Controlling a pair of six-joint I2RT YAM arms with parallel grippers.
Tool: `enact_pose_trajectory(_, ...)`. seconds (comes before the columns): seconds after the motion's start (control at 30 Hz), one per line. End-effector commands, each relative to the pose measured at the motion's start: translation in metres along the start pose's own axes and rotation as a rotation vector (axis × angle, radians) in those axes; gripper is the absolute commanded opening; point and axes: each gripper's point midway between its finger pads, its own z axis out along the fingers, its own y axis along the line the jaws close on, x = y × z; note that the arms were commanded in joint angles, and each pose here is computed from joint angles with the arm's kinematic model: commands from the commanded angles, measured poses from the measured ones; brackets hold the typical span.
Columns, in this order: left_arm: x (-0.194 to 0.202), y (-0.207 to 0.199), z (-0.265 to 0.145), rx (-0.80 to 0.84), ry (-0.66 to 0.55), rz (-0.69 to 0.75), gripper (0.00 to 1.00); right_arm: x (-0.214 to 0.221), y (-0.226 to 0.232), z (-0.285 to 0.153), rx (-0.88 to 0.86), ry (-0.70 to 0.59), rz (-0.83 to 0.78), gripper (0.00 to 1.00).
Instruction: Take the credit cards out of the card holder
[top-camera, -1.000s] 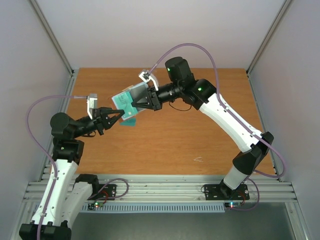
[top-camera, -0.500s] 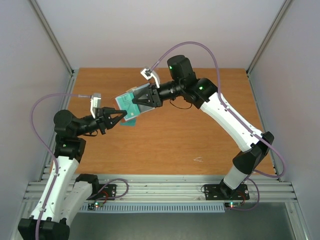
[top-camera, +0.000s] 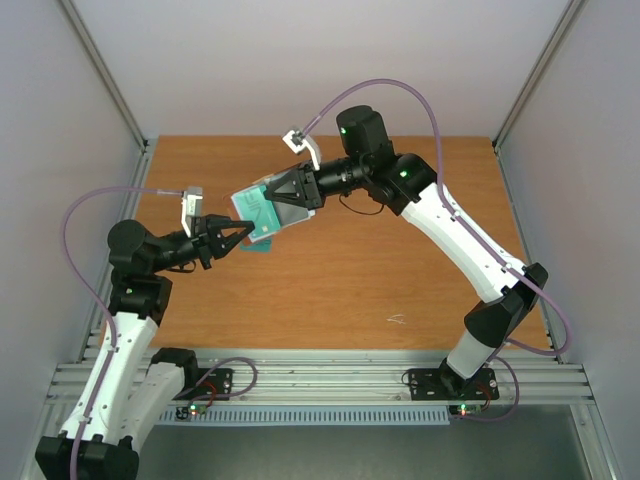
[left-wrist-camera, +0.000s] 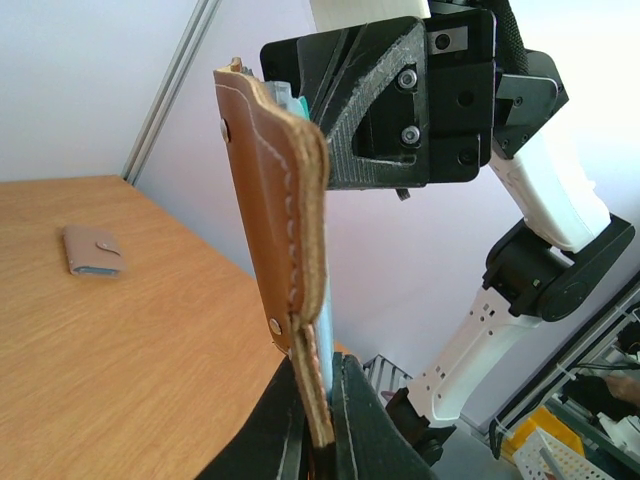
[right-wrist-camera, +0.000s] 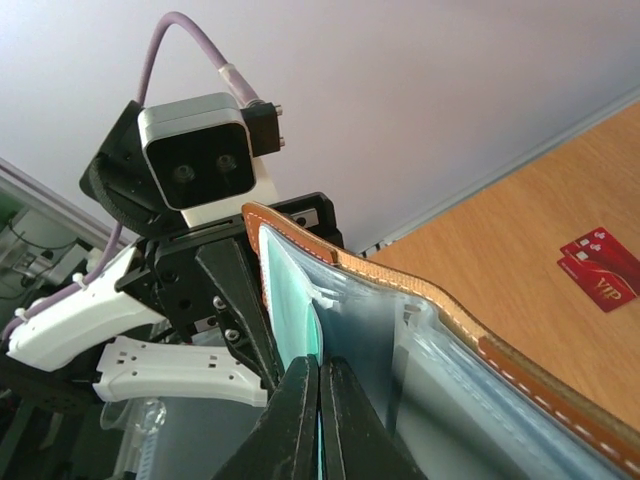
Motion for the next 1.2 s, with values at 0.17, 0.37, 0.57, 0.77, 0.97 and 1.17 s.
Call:
enact_pose_trajectory(0.17, -0.011, -0.024, -0.001, 0.064, -0.022, 0.147, 0.00, 0.015, -0.015, 0.007, 0.073, 0.047, -0.004, 0.05)
enact_pose_trajectory(0.37, -0.011, -0.025, -0.002, 0.065, -0.022, 0.147, 0.00, 0.023, -0.012, 0.011, 0.060, 0.069, -0.012, 0.04)
enact_pose_trajectory(0.57, -0.011, -0.024, -0.002, 0.064, -0.022, 0.146, 0.00, 0.031, -0.002, 0.019, 0.006, 0.095, -0.015, 0.03)
enact_pose_trajectory(0.77, -0.010, -0.024, -0.001, 0.063, -0.022, 0.142, 0.00, 0.030, 0.014, 0.017, -0.079, 0.094, -0.005, 0.02)
enact_pose_trajectory(0.97, -0.009, -0.023, -0.002, 0.061, -0.022, 0.141, 0.00, 0.031, 0.018, 0.017, -0.098, 0.096, 0.016, 0.01)
enact_pose_trajectory(1.17, -0.008, -0.021, -0.002, 0.052, -0.024, 0.129, 0.00, 0.023, 0.019, 0.010, -0.075, 0.049, -0.006, 0.01)
